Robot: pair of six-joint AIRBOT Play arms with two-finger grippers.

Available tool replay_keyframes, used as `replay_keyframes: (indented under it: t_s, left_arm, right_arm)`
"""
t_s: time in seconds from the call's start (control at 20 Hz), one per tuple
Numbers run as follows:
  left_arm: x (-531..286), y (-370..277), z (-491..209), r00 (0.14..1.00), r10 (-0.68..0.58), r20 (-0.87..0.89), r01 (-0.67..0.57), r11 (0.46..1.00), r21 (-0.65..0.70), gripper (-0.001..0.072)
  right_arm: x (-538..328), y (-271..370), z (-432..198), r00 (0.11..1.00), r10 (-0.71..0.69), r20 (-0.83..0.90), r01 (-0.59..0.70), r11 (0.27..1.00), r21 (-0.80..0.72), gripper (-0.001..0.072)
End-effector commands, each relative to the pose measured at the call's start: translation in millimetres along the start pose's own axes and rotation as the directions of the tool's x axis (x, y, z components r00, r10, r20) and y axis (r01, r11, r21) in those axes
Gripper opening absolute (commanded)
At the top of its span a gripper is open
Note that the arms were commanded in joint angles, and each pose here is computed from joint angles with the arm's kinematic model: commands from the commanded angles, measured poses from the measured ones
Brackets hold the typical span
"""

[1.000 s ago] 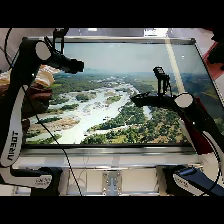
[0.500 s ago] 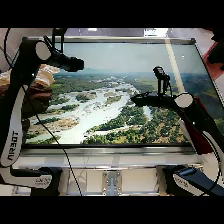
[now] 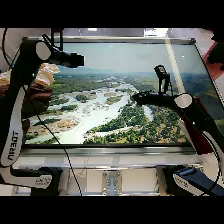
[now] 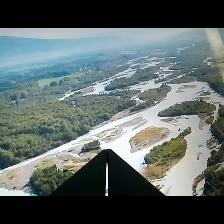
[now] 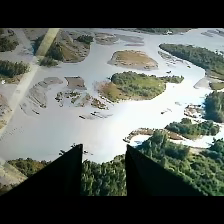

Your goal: Fold the shirts.

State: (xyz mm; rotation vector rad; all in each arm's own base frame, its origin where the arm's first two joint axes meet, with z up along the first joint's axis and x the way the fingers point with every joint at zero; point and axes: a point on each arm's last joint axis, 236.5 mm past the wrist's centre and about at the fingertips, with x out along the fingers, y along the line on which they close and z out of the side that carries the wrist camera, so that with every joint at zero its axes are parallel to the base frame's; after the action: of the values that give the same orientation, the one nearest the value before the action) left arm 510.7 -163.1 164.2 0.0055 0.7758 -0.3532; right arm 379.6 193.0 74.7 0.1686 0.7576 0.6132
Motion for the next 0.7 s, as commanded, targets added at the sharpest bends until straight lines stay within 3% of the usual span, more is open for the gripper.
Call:
replay_keyframes:
  t_s: [0.0,0.05,0.1,0.15,0.2,0.25,0.4,0.55,0.65]
  left_arm:
    - [-0.5,2.6,17.6,0.997,0.01,0.074,-0.01,1.0,0.008,0.0018]
    - [-2.2,11.2,30.6,0.991,0.046,0.129,-0.051,0.998,0.033,0.0023]
    - [-6.5,25.9,48.4,0.973,0.109,0.204,-0.126,0.989,0.072,0.0122]
    - [-13.5,40.1,68.5,0.943,0.167,0.289,-0.205,0.973,0.105,0.0377]
    - [-25.4,56.8,91.5,0.894,0.228,0.386,-0.291,0.95,0.111,0.0418]
    - [-36.0,75.5,106.9,0.849,0.276,0.451,-0.347,0.934,0.081,0.0346]
    - [-41.2,164.0,97.7,0.801,0.421,0.425,-0.403,0.905,-0.137,0.0329]
    - [-23.1,263.0,30.6,0.802,0.564,0.197,-0.52,0.821,-0.236,0.0392]
    - [-4.6,306.0,-25.5,0.806,0.592,0.015,-0.571,0.784,-0.244,0.0541]
  right_arm:
    - [0.0,-5.5,-0.9,1.0,-0.024,-0.003,0.024,0.999,-0.027,0.0313]
    - [0.0,-6.7,-1.5,1.0,-0.029,-0.006,0.028,0.999,-0.034,0.0313]
    - [0.0,-7.7,-2.1,0.999,-0.033,-0.009,0.033,0.999,-0.041,0.0313]
    - [-0.1,-8.2,-2.4,0.999,-0.035,-0.01,0.034,0.998,-0.044,0.0314]
    - [-0.1,-8.7,-2.6,0.999,-0.037,-0.011,0.036,0.998,-0.047,0.0313]
    - [-0.1,-8.7,-2.7,0.999,-0.037,-0.011,0.037,0.998,-0.047,0.0313]
    - [-0.1,-8.8,-2.5,0.999,-0.038,-0.01,0.037,0.998,-0.047,0.0313]
    - [-0.1,-8.7,-2.7,0.999,-0.037,-0.011,0.037,0.998,-0.047,0.0314]
    - [-0.1,-8.7,-2.8,0.999,-0.037,-0.011,0.036,0.998,-0.047,0.0314]
